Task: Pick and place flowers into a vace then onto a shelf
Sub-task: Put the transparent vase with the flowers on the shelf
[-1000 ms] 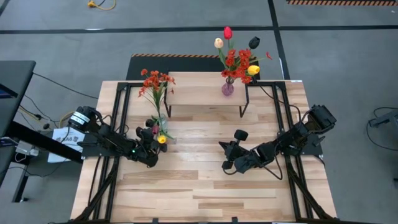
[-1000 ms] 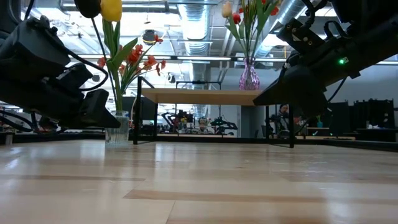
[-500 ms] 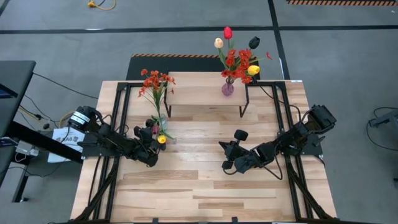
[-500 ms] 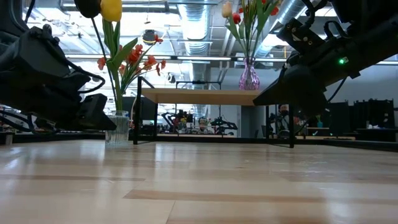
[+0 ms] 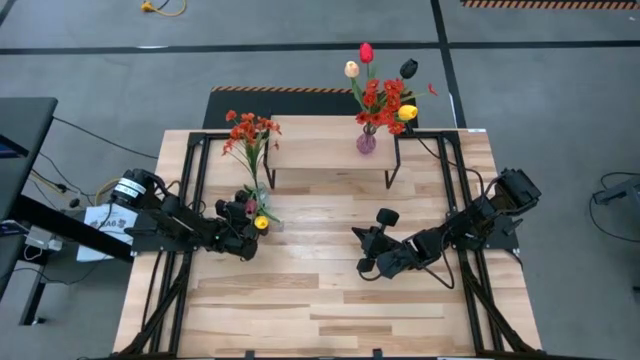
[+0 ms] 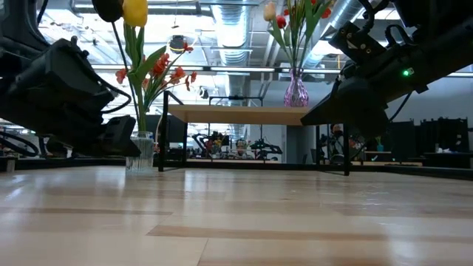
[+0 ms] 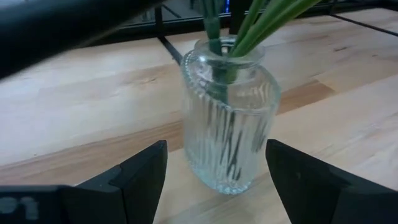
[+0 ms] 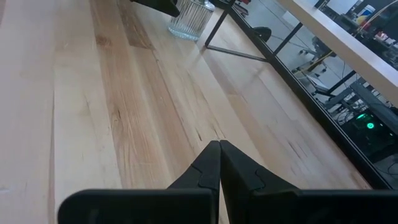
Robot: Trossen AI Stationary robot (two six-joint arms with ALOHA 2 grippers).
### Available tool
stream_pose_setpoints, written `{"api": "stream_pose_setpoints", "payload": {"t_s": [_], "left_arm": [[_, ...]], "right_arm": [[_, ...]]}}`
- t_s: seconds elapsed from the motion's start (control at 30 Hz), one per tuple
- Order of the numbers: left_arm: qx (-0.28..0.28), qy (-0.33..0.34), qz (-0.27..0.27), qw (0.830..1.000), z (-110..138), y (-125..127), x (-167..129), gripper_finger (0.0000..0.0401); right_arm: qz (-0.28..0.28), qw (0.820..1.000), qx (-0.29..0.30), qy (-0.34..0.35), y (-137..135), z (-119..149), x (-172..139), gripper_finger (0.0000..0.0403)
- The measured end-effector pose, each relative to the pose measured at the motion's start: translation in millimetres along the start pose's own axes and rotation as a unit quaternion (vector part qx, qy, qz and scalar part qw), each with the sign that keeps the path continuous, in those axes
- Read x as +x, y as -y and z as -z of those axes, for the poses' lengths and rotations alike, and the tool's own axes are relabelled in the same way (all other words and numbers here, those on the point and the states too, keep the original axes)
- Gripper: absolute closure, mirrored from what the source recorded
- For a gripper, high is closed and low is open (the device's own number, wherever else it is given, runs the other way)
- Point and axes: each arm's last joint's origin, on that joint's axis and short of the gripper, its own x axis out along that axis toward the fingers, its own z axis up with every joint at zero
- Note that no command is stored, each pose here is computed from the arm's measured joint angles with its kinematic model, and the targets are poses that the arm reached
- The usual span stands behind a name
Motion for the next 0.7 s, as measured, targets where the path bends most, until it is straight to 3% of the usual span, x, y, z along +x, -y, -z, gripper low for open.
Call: {"api": "stream_pose_setpoints", "payload": {"t_s": [0.33,0.7], "left_arm": [[0.027,0.007,-0.006,1.000,-10,15,6,0.0140],[0.018,-0.016,-0.023,0.999,-13,12,18,0.0140]], "right_arm": [[0.001,1.000,0.000,0.000,0,0,0,0.0403],[0.001,1.000,0.000,0.000,0,0,0,0.0403]]}}
